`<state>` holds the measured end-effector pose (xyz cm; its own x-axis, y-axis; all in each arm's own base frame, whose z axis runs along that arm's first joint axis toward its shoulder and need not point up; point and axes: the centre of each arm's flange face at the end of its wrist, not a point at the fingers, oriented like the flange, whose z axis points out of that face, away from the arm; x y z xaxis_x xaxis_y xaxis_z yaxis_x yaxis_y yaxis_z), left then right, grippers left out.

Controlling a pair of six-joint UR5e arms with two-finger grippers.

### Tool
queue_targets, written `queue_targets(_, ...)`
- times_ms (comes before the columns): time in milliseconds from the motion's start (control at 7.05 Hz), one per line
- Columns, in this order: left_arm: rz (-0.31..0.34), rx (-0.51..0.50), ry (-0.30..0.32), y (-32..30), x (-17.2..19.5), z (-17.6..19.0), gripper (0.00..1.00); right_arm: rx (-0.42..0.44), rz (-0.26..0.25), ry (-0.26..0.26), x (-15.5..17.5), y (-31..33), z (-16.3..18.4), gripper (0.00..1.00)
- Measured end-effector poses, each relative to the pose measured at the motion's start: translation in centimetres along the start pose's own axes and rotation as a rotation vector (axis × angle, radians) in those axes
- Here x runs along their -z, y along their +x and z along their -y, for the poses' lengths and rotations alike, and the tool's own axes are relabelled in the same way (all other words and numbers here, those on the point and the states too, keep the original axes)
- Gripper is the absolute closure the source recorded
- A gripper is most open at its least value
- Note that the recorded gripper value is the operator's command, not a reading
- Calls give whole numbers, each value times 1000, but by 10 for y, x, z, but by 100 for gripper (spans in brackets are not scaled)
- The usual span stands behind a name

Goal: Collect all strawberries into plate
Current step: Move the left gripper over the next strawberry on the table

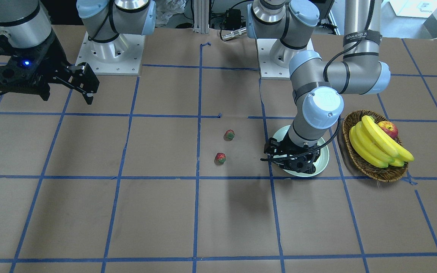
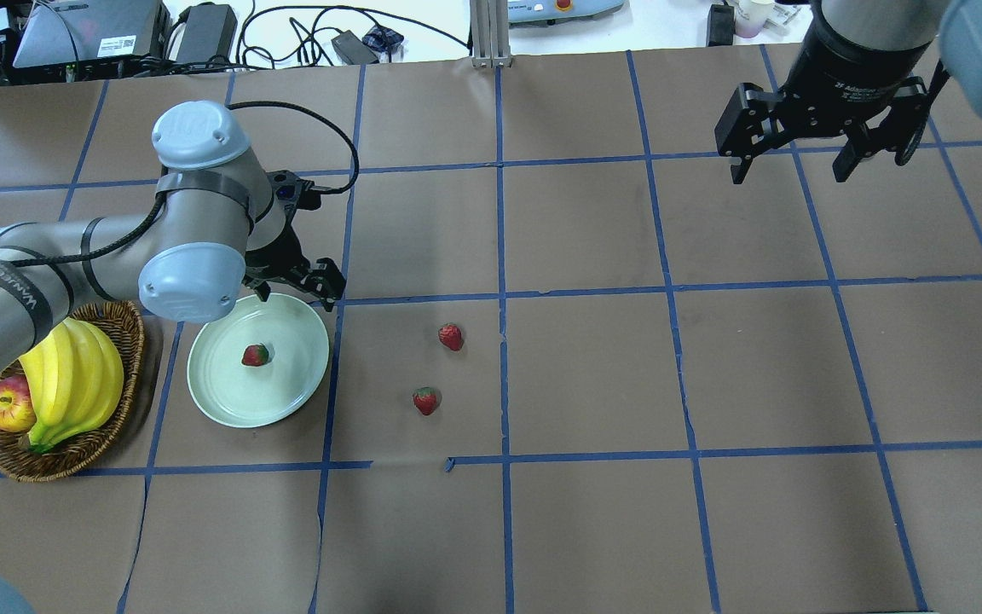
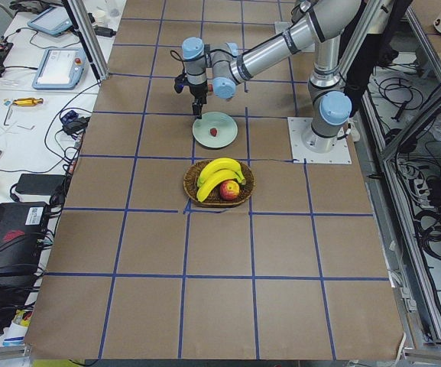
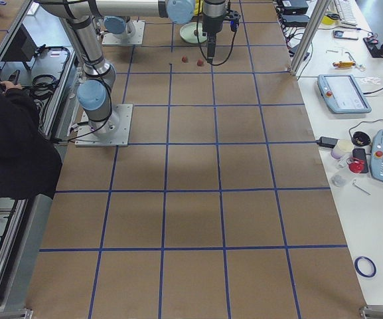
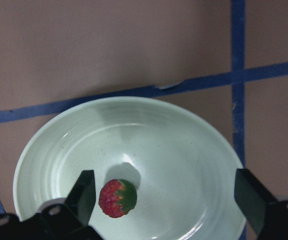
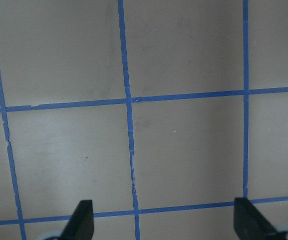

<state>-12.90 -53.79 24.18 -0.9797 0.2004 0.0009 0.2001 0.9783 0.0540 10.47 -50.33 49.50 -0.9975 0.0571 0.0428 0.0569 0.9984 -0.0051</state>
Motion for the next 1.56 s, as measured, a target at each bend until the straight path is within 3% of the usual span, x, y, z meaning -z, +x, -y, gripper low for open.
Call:
queue_targets(426,-73,46,16,65,3,16,6,1,0,-2,0,0,-2,0)
queue_targets(1135,-57,213,-11,150,-41,20,9,2,0,-3,0,0,-2,0)
queue_targets(1277,-54,229,-17,158,-49,20,19,2,0,-3,0,0,-2,0)
queue_targets(1419,-50,232,-26,164,-55,19,36,2,0,-2,0,0,-2,0)
queue_targets(1561,-44,231,-37,168,-61,17,61,2,0,-1,1,0,-1,0)
